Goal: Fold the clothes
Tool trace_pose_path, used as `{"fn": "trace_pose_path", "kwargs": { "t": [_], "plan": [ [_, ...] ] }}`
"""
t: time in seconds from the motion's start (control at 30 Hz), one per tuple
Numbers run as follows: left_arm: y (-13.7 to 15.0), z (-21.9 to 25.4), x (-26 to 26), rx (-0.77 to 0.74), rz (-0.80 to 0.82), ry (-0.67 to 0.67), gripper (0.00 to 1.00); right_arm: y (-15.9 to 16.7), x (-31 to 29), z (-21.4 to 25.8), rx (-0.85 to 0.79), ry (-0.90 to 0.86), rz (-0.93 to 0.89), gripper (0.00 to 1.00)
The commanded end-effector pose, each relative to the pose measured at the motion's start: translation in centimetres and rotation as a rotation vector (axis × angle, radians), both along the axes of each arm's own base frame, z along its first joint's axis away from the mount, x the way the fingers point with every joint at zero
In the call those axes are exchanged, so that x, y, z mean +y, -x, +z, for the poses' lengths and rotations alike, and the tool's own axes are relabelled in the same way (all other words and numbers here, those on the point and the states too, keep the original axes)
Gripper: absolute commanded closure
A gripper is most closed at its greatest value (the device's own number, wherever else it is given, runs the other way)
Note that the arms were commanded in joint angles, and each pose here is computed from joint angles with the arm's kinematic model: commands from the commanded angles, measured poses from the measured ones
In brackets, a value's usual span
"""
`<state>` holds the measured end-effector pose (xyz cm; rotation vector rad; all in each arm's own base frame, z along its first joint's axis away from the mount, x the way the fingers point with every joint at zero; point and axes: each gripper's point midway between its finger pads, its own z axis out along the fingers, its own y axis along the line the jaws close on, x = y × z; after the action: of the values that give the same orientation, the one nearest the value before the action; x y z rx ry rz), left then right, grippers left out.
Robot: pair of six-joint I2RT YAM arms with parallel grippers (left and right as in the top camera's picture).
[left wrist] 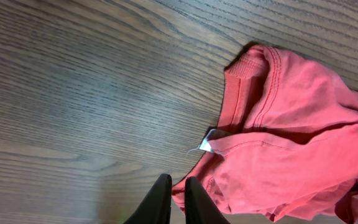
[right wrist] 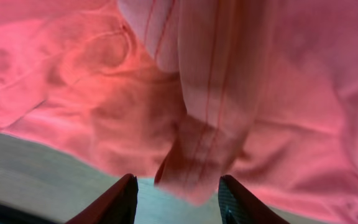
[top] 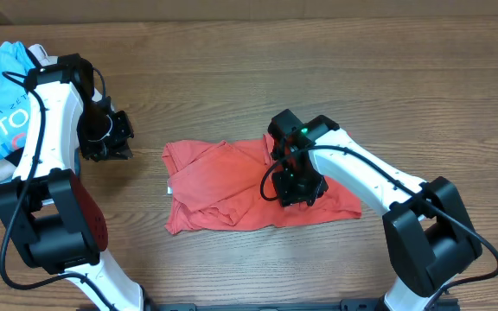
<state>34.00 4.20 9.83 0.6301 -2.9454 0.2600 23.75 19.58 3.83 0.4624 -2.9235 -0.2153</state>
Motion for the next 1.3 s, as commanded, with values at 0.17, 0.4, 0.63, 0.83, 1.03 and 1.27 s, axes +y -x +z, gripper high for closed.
{"fn": "trace_pose_path", "kwargs": {
  "t": [0.17,0.4,0.63,0.83,1.03,1.27],
  "plan": [
    [-0.4,1.3,-0.2,-0.046,-0.030,-0.003,0.88,0.3,-0.6,-1.3,-0.019,0.011,0.001,0.80],
    [-0.4,1.3,-0.2,-0.045,-0.030,-0.003,0.88,1.6,-1.0,-1.1,0.014,0.031,0.073,0.96],
    [-0.4,1.3,-0.2,-0.045,-0.029,-0.002,0.88,4.4,-2.2,-0.5,0.119,0.083,0.131,0.96],
    [-0.5,1.2,-0.2,-0.048,-0.029,-0.003,0.87,4.7,-0.4,-0.3,0.139,-0.016,0.126,0.96],
    [-0.5,1.2,-0.2,-0.048,-0.030,-0.003,0.88,3.7,2.7,-0.2,0.100,-0.159,0.127,0.95],
    [-0.5,1.2,-0.2,-0.048,-0.029,-0.003,0.87,3.4,3.1,-0.3,0.078,-0.169,0.140,0.80]
  ]
}}
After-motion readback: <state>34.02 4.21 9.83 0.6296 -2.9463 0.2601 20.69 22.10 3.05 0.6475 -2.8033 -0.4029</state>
